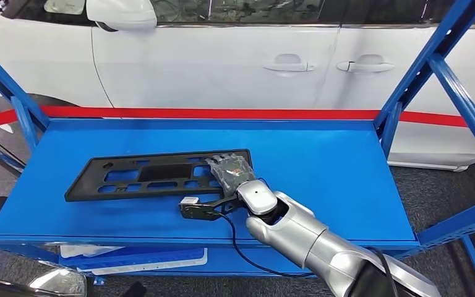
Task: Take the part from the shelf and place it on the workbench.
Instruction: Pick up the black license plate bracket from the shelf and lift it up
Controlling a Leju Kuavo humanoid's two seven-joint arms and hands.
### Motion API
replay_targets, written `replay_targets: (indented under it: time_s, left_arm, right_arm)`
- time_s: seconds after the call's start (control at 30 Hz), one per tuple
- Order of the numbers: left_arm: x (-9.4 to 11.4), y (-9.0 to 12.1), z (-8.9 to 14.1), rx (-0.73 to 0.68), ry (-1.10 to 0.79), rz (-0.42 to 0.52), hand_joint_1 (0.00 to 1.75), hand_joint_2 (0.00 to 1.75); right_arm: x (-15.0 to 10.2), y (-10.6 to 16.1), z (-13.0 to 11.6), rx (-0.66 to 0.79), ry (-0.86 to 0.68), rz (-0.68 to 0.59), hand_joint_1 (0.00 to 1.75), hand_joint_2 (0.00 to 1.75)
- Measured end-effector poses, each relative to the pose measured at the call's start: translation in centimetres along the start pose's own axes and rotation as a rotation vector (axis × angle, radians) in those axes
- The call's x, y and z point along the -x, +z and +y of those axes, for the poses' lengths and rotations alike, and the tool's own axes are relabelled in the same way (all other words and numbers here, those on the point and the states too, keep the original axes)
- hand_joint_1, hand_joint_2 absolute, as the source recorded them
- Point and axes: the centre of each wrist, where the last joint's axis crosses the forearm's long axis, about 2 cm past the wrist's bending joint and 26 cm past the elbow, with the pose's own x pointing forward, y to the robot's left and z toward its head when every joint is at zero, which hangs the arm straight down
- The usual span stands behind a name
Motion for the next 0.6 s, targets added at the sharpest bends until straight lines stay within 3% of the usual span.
replay_targets:
  time_s: [0.6]
  left_arm:
    - [-0.05, -0.02, 0.04, -0.008, 0.066, -0.076, 0.00, 1.75]
  right_arm:
    - [-0.46, 0.43, -0.67, 0.110, -0.006, -0.034, 1.75, 1.75]
